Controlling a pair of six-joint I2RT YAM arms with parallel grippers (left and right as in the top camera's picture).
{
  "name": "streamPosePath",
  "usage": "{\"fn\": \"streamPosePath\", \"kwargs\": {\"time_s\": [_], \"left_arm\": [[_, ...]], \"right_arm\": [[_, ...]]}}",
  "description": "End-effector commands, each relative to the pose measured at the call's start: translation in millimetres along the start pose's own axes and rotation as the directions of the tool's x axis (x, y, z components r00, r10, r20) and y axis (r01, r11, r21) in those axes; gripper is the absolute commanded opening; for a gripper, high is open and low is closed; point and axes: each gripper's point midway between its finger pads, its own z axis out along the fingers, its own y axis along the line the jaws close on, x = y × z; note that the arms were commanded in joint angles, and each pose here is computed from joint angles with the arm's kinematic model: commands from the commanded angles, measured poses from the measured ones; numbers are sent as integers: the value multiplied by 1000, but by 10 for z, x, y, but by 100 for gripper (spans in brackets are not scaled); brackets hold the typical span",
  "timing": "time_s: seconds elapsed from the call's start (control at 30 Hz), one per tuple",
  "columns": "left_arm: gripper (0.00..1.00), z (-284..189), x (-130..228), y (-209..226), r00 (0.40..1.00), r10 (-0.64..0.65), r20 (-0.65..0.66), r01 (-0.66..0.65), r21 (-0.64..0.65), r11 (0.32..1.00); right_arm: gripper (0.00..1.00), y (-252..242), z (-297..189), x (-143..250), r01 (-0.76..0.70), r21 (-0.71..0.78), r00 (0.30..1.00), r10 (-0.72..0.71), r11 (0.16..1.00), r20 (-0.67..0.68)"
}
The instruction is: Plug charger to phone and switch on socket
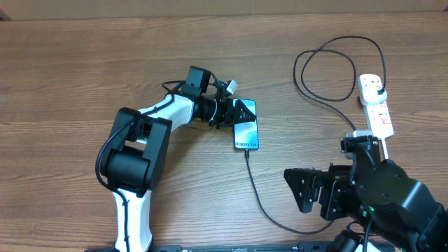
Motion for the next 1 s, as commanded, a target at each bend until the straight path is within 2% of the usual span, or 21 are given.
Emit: {"fn": "streamPosePath", "kwargs": {"time_s": [0.0,0.23,0.43,0.57,0.77,0.97], "left_arm": [[76,26,-34,316,1000,0,32,4,-140,990],[77,15,-53,371,999,-11,44,19,-173,985],[77,9,-53,402,999,-22,49,31,-190,981],[81,7,-48,412,999,-25,48,34,-195,980],[100,-2,-14,462,998,-43,43,51,-220,974],[100,-12,35,509,997,-66,33,72,-243,967]], "right_arm": [[100,13,2,-56,-92,-5,995,92,996,26],[100,106,102,-132,-143,-11,989,143,990,33],[100,126,344,-101,-128,61,991,129,990,-21],[100,113,521,-52,-112,122,990,121,986,-68],[100,42,718,60,-103,219,981,135,970,-137],[100,-44,730,98,-107,271,978,150,957,-145]]}}
